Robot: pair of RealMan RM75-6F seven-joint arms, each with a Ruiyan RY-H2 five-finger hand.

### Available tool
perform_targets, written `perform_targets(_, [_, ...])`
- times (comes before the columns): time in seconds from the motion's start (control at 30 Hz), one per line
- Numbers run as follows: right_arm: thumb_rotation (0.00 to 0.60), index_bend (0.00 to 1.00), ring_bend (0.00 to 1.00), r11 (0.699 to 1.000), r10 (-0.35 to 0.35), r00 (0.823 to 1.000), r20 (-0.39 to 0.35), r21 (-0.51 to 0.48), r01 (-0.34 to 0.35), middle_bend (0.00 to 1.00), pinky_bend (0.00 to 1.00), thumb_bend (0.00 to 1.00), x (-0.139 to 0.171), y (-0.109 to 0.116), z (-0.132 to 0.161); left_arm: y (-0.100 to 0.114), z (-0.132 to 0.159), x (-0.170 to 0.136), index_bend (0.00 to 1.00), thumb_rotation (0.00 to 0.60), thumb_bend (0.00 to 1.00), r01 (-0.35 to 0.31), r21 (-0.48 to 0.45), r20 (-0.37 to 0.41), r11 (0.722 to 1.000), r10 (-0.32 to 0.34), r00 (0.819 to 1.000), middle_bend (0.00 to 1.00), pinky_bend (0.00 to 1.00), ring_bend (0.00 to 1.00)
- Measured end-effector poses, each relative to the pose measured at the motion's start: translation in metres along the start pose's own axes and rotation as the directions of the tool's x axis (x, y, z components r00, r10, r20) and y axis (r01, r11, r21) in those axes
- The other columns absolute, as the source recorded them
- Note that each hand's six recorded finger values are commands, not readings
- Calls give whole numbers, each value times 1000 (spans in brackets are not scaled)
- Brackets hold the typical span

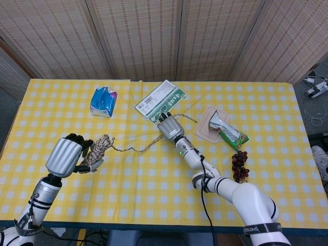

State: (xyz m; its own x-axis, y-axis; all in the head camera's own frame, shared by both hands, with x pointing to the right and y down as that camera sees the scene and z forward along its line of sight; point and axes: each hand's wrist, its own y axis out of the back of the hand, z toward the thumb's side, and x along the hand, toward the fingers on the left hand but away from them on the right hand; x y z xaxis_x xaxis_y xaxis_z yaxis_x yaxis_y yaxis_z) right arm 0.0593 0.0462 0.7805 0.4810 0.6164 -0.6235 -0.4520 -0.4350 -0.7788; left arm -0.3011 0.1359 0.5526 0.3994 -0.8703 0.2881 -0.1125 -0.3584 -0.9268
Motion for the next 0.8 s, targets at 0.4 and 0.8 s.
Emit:
perform_targets(0.4, [600,455,89,1000,12,999,31,-15,-11,262,168,270,-11,-7,3,1,-4,-1,703,348,241,2,-1,-9,1000,-2,1000,719,474,536])
perform_targets(0.8, [600,505,100,999,17,998,58,-34,-16,280,168,259,-16,-10,1,0,-6,-3,703,348,241,4,-3,-16,1000,-4,1000,719,475,536])
